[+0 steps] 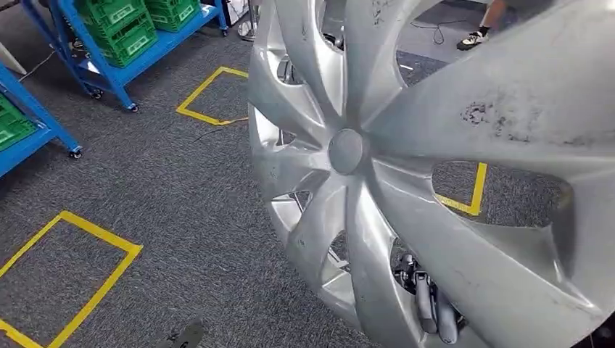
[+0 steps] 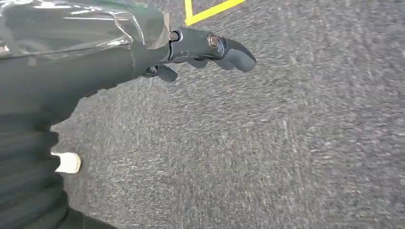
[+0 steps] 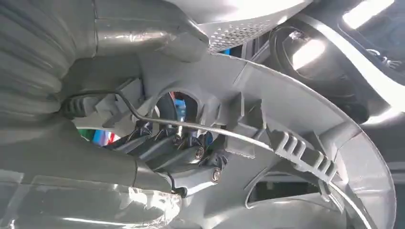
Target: Take the parts from the cabinet and place them on the table.
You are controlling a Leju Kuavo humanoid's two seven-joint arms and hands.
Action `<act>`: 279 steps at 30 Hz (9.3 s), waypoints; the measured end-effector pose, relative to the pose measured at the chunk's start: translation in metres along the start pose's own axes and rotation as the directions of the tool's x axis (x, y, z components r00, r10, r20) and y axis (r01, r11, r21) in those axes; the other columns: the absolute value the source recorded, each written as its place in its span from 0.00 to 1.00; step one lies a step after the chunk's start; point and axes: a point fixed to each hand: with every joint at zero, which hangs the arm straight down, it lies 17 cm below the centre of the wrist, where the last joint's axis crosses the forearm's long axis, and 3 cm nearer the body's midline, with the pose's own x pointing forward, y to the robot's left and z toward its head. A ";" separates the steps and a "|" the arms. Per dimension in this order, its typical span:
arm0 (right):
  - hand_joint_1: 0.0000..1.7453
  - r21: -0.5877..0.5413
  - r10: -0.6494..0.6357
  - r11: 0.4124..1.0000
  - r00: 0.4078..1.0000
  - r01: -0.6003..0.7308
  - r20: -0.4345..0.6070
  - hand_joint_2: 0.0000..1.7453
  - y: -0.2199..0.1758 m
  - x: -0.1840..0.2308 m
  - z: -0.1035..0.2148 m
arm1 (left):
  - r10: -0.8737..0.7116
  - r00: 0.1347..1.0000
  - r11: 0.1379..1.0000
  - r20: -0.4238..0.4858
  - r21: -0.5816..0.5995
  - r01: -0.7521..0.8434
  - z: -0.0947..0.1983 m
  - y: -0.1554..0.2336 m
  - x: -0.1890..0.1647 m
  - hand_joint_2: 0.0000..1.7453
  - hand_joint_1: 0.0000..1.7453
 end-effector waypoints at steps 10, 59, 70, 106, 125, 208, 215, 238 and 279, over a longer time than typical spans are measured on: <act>1.00 -0.001 0.013 1.000 1.000 -0.013 0.011 1.00 0.007 0.001 0.000 | -0.010 1.000 1.000 -0.018 -0.006 0.010 0.007 -0.013 -0.014 1.00 0.00; 1.00 0.022 0.027 0.999 0.999 -0.028 0.045 1.00 -0.001 0.011 -0.008 | -0.040 0.999 0.999 0.003 0.006 0.040 -0.002 0.009 0.003 1.00 0.00; 1.00 0.018 0.024 1.000 0.999 -0.025 0.046 1.00 -0.002 0.010 -0.008 | -0.040 0.999 0.999 0.005 0.004 0.040 -0.003 0.011 0.005 1.00 0.00; 1.00 0.026 0.020 0.999 0.999 -0.021 0.034 1.00 -0.004 0.008 -0.005 | -0.021 1.000 1.000 -0.001 0.000 0.021 -0.002 0.007 0.002 1.00 0.00; 1.00 0.025 0.025 0.999 0.999 -0.025 0.022 1.00 -0.005 0.007 -0.005 | -0.013 1.000 1.000 0.007 -0.012 0.013 -0.001 -0.001 0.009 1.00 0.00; 1.00 -0.267 0.588 0.586 0.628 -0.765 -0.510 1.00 -0.193 0.041 0.061 | 0.129 0.991 0.992 -0.046 -0.010 -0.129 0.015 -0.030 -0.025 1.00 0.00; 1.00 -0.188 0.652 0.457 0.472 -0.869 -0.594 1.00 -0.222 0.054 0.066 | 0.155 0.987 0.988 -0.052 -0.014 -0.155 0.018 -0.038 -0.024 1.00 0.00; 1.00 0.631 0.290 -0.182 -0.655 -0.754 -0.698 1.00 -0.424 0.163 0.160 | 0.142 0.987 0.985 -0.077 -0.084 -0.148 0.012 -0.043 -0.002 1.00 0.00; 1.00 0.855 0.452 0.159 -0.734 -0.493 -0.507 1.00 -0.444 0.001 0.220 | 0.379 0.924 0.925 -0.041 -0.023 -0.380 0.009 -0.040 0.026 1.00 0.00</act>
